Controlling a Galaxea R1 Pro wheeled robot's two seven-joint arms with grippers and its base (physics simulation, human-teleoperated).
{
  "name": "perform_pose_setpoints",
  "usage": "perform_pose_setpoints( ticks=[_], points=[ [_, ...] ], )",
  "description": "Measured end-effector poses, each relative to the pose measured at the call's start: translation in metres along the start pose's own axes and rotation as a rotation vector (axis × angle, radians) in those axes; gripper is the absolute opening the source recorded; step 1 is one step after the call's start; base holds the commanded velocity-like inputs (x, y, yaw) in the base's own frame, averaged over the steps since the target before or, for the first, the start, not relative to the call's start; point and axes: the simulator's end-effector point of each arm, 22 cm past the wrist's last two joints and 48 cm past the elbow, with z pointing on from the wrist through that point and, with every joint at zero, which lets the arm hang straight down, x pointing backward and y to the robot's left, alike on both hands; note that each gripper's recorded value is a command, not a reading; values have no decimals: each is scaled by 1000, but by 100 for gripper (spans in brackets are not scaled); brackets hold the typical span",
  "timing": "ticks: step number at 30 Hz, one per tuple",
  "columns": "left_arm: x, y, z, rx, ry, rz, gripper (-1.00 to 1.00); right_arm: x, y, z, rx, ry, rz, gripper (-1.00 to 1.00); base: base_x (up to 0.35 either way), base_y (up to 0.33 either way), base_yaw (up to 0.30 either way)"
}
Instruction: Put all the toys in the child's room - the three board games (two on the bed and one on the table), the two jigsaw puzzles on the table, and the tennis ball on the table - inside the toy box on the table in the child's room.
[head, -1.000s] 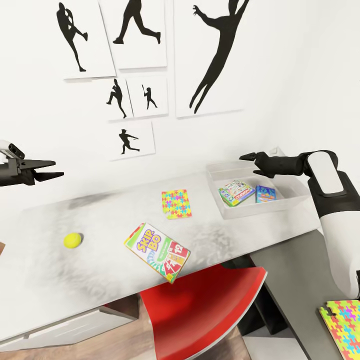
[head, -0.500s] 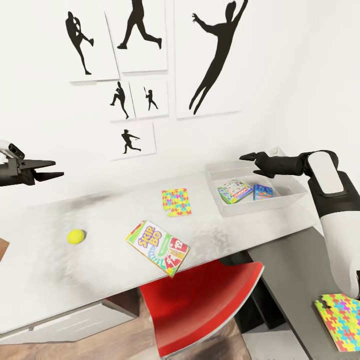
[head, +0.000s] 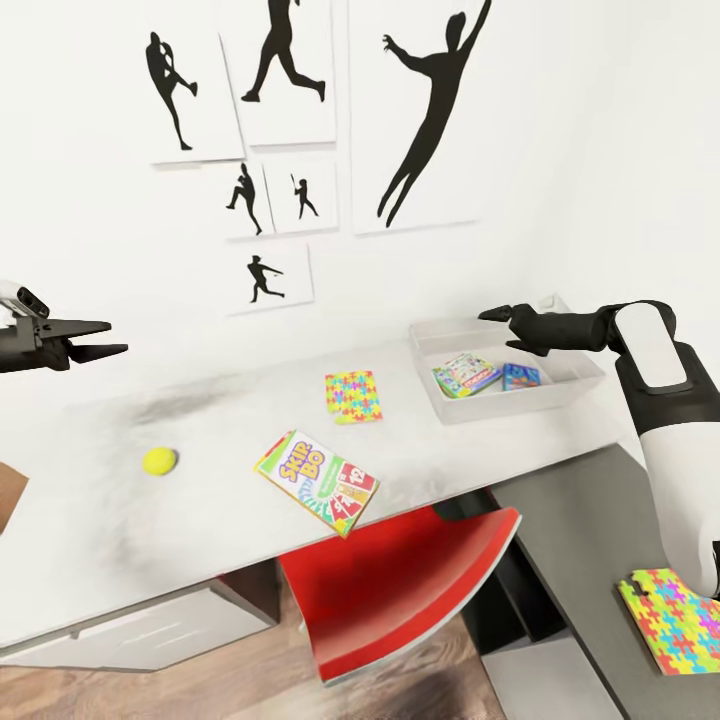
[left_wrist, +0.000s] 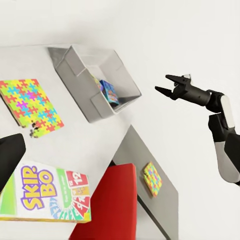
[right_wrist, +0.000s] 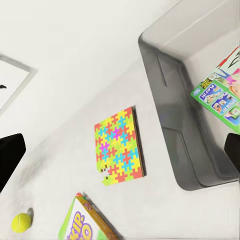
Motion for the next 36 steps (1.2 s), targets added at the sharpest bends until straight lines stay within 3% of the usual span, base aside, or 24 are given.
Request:
perform_pose_setpoints(
  ticks=[15,36],
  points=[
    [0,0,0,1,0,0,100,0,0,0,0,-1,0,100,-115,40,0],
    [-4,-11,-4,6,-8,15,100,-6,9,-9,-8,-13,-7,100,-11,50,-39]
  ],
)
